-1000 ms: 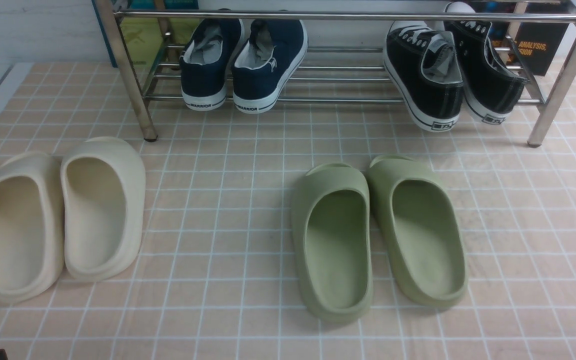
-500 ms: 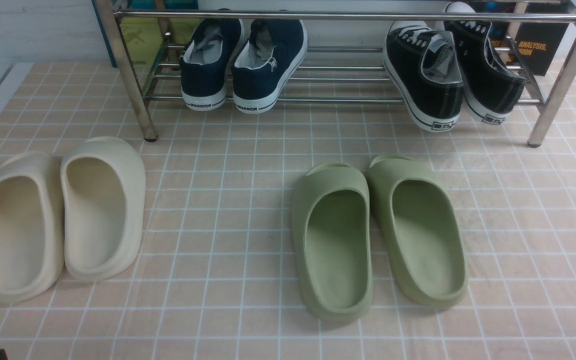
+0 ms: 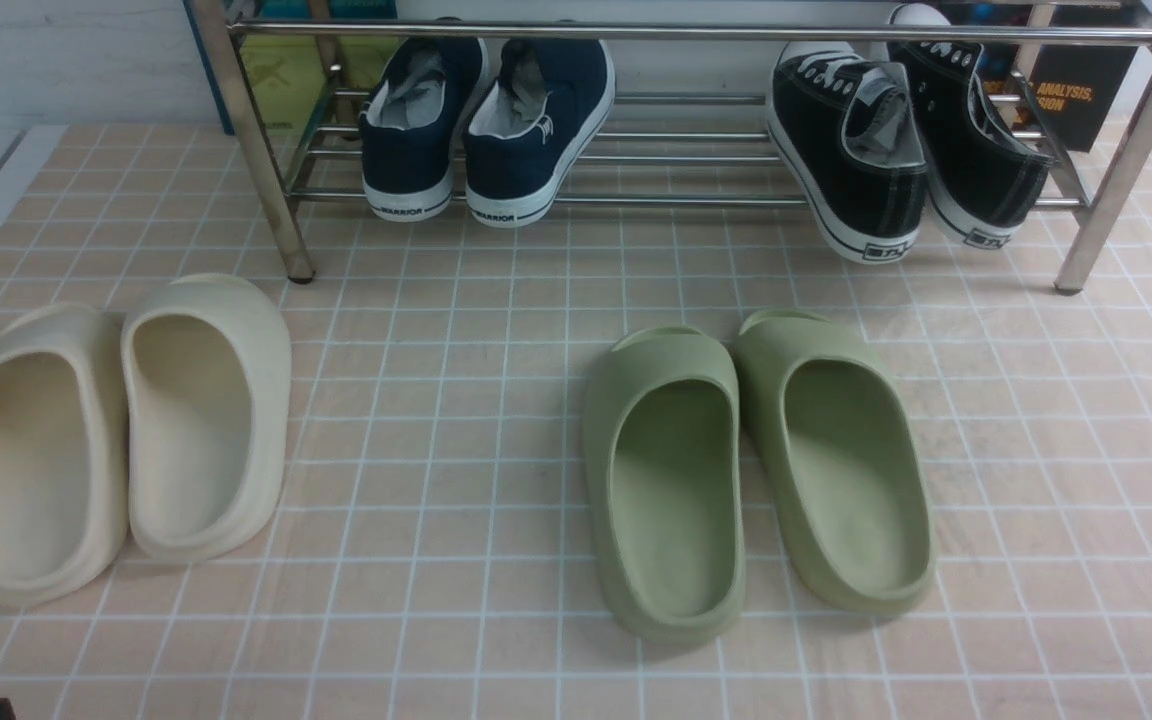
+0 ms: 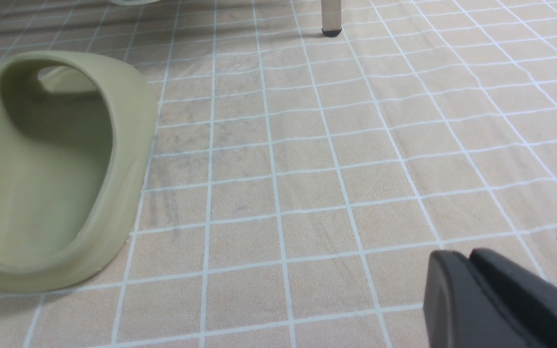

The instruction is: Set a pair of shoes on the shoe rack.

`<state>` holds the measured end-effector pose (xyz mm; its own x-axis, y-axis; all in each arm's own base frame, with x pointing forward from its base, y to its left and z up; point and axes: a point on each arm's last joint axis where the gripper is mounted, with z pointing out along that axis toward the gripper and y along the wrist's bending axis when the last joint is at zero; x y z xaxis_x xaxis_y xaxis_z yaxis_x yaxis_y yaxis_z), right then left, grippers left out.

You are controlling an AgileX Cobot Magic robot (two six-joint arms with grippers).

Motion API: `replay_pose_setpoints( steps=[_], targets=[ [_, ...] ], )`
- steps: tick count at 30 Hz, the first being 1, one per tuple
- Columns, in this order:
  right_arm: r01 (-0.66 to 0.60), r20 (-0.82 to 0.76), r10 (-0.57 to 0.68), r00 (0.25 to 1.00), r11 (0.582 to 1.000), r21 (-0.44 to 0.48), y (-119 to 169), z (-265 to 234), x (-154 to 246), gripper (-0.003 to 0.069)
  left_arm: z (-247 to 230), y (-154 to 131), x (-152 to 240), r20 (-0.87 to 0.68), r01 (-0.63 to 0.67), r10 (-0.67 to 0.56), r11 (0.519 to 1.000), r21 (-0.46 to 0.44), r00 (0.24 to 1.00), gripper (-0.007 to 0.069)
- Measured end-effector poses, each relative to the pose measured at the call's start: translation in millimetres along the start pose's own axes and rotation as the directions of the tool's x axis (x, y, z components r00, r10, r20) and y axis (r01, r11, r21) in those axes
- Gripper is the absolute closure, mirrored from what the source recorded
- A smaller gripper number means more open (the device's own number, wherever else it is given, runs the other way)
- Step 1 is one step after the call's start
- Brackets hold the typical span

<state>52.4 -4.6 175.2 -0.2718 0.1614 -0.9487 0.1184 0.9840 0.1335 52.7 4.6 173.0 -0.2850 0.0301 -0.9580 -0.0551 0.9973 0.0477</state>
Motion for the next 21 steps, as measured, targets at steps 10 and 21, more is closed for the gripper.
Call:
replay_pose_setpoints(
  steps=[10,21],
  targets=[
    [0.0,-0.001,0.0,1.0,1.0,0.0,0.0,0.0,0.1,0.0599,0.0,0.0,0.0,0.0,0.0,0.0,1.0,0.0,1.0,0.0386],
    [0.0,-0.001,0.0,1.0,1.0,0.0,0.0,0.0,0.1,0.0585,0.0,0.0,0.0,0.0,0.0,0.0,1.0,0.0,1.0,0.0386]
  ],
)
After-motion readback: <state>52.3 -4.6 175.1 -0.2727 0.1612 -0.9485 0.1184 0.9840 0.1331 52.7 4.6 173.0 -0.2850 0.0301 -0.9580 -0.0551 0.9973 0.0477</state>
